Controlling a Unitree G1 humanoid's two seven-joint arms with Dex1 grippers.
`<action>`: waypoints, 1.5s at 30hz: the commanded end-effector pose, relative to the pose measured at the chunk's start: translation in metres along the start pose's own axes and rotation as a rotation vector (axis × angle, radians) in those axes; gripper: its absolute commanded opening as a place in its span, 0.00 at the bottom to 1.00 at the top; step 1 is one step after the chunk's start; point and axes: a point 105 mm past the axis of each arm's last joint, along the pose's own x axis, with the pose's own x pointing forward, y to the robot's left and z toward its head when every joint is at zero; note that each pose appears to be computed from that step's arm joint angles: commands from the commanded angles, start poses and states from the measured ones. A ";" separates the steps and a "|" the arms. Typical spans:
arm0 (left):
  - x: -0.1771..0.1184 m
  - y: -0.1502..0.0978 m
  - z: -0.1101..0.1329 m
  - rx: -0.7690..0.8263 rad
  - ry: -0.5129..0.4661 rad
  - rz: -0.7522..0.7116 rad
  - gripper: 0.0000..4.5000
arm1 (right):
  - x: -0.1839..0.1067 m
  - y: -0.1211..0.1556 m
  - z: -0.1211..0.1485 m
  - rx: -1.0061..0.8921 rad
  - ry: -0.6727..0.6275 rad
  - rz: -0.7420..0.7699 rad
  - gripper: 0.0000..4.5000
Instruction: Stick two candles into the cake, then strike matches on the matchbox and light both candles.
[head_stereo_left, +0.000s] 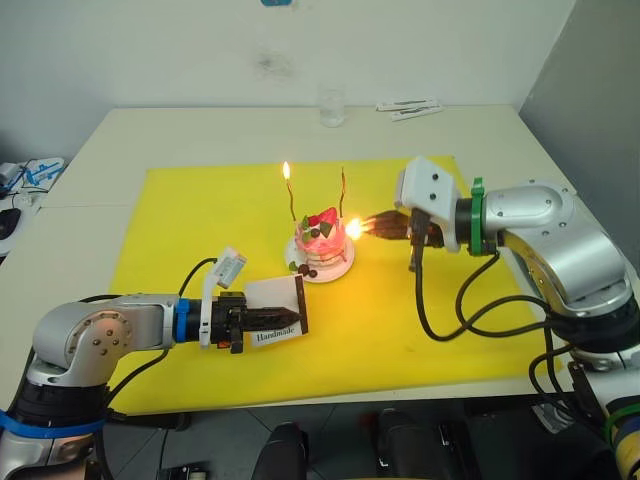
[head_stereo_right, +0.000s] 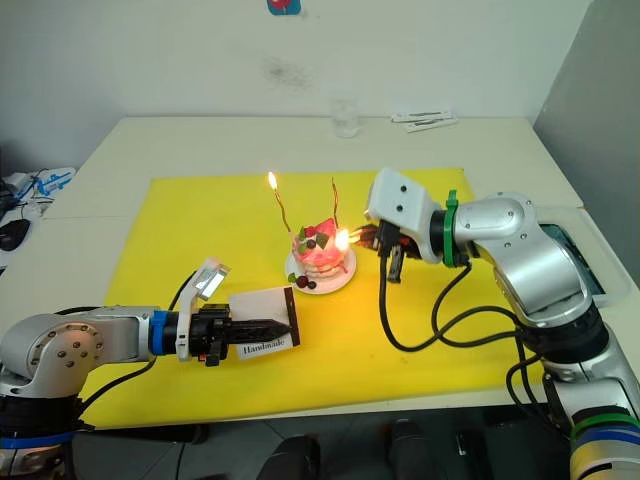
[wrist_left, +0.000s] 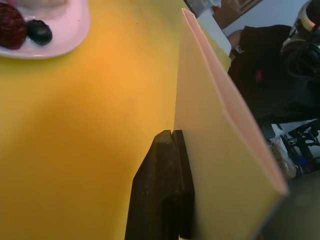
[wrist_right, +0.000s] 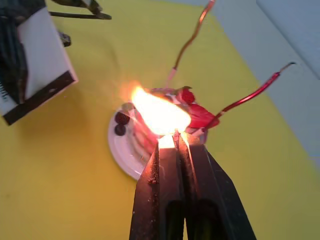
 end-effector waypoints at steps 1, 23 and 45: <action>0.002 -0.006 0.008 0.053 -0.016 -0.026 0.00 | 0.002 -0.021 0.010 -0.066 -0.024 -0.094 0.01; 0.006 -0.006 0.010 0.055 -0.028 -0.044 0.00 | 0.019 -0.041 0.029 -0.157 -0.081 -0.135 0.01; 0.004 -0.006 0.013 0.054 -0.031 -0.047 0.00 | 0.017 -0.034 0.026 -0.199 -0.067 -0.106 0.01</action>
